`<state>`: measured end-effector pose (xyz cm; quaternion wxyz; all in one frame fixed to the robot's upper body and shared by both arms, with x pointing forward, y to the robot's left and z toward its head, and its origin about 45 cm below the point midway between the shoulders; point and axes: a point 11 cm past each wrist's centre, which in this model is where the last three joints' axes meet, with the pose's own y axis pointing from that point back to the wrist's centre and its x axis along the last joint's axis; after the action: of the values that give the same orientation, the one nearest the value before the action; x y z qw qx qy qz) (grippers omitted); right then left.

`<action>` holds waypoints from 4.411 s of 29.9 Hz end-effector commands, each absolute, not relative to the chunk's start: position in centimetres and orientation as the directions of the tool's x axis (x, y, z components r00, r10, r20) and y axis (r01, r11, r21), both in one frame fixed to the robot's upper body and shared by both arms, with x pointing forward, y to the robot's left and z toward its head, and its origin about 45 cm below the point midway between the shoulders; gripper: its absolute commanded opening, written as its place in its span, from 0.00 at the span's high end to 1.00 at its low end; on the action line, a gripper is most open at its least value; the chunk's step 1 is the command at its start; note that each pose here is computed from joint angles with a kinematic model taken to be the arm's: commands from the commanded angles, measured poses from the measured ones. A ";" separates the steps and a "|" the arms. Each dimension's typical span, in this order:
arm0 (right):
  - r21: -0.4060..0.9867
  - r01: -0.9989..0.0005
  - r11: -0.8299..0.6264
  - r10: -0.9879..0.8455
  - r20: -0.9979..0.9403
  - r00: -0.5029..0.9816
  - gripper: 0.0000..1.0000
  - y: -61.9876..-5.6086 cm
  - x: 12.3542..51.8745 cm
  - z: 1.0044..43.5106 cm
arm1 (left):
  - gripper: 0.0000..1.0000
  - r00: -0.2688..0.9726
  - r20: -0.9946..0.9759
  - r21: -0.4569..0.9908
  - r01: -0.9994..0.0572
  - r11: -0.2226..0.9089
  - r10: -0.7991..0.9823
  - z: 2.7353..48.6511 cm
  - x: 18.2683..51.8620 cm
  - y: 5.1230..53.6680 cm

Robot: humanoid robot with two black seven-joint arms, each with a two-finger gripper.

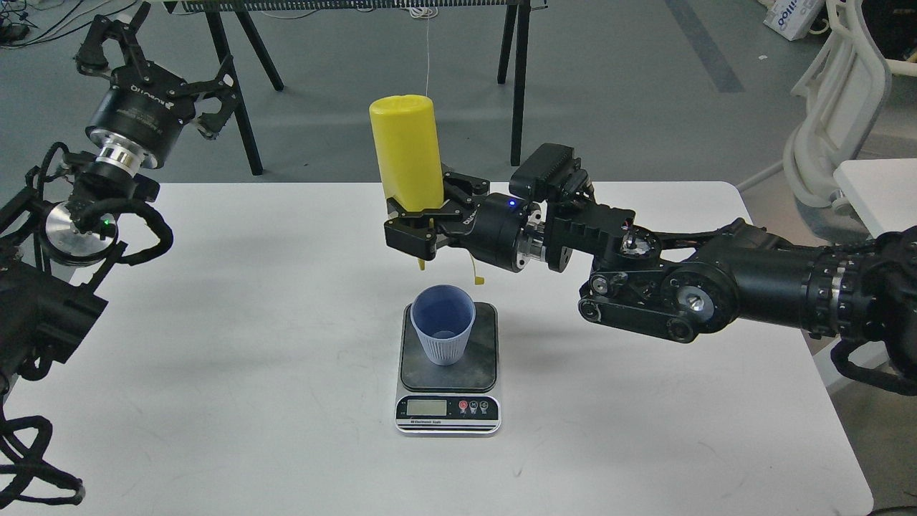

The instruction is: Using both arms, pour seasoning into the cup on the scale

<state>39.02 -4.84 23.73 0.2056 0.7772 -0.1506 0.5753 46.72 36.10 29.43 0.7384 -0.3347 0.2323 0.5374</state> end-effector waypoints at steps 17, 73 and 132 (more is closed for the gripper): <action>0.001 -0.756 -0.655 -0.483 0.769 0.419 0.68 -17.2 41.0 27.6 | 0.00 0.306 -0.685 -0.243 -0.952 0.189 0.661 29.9 46.5 37.3; 0.171 -0.966 -0.196 -0.109 -0.982 -0.152 0.55 -27.5 23.7 8.2 | 0.00 0.313 -0.676 -0.239 -0.950 0.203 0.667 30.1 46.6 36.7; -0.197 -0.977 -0.086 -0.674 -0.710 0.202 0.01 -41.3 43.3 26.4 | 0.00 0.280 -0.680 -0.200 -0.960 0.197 0.678 28.3 46.0 37.4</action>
<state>41.66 -42.53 25.14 -0.3155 0.6979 -0.5991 -0.2335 46.34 37.10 29.35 0.7419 -0.3125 0.2233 0.5495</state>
